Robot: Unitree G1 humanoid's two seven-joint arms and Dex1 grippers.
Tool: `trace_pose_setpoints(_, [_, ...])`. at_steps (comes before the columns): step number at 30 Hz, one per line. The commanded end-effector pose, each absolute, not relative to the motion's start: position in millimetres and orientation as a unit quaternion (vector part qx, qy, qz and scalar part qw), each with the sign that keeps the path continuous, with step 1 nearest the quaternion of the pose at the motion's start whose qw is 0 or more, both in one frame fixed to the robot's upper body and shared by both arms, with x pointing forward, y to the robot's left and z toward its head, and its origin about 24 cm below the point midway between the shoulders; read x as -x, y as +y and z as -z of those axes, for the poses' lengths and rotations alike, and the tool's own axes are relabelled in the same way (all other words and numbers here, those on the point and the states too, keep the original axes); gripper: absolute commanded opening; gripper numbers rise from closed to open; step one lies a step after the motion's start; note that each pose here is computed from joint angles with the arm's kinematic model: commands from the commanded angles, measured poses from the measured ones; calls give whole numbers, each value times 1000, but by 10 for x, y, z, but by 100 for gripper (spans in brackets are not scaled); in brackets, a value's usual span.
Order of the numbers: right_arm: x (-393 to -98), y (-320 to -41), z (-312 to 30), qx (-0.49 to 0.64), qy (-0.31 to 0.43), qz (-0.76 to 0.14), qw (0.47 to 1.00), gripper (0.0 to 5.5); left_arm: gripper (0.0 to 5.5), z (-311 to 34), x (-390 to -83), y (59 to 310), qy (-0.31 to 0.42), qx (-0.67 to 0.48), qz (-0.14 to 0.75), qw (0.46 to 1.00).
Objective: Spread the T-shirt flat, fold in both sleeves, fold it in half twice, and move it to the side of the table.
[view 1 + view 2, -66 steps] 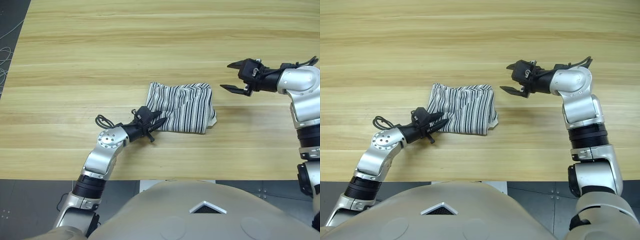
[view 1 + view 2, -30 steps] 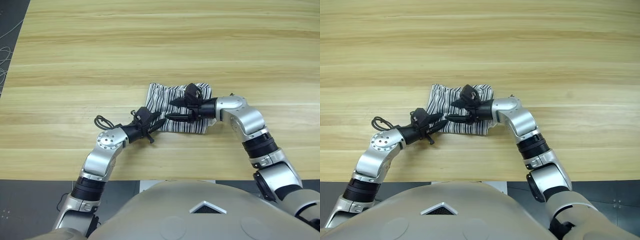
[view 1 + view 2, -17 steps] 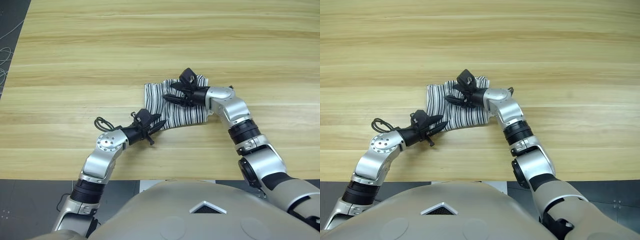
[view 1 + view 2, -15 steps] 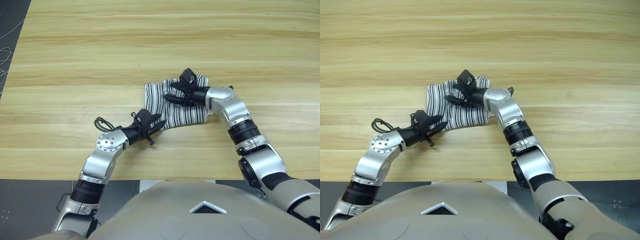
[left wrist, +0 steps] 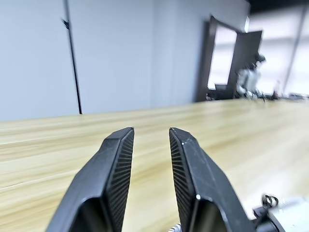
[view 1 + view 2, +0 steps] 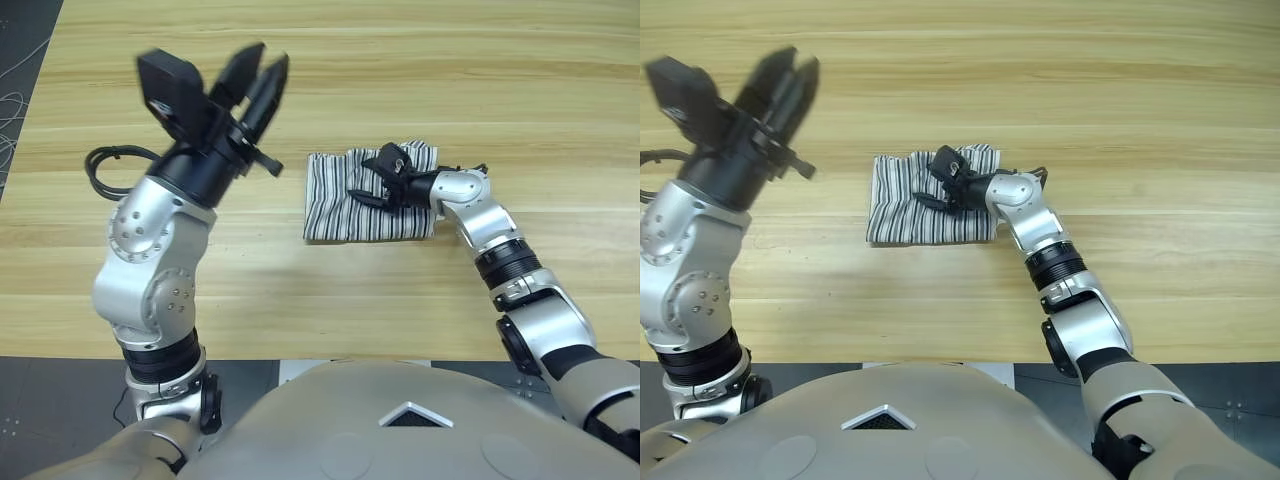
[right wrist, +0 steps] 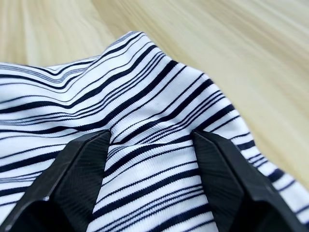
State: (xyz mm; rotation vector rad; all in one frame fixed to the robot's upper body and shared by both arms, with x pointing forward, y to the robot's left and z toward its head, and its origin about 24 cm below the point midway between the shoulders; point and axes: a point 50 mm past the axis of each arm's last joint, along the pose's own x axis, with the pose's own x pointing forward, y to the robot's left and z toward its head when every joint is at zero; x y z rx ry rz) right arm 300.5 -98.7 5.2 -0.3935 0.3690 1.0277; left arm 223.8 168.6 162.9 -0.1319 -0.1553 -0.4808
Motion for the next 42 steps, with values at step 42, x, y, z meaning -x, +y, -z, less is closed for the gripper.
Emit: trace_pose_setpoints(42, [-2065, -2113, -1009, 30, -199, -32, 979, 309, 135, -833, -1915, 1746, -72, -106, 91, 988])
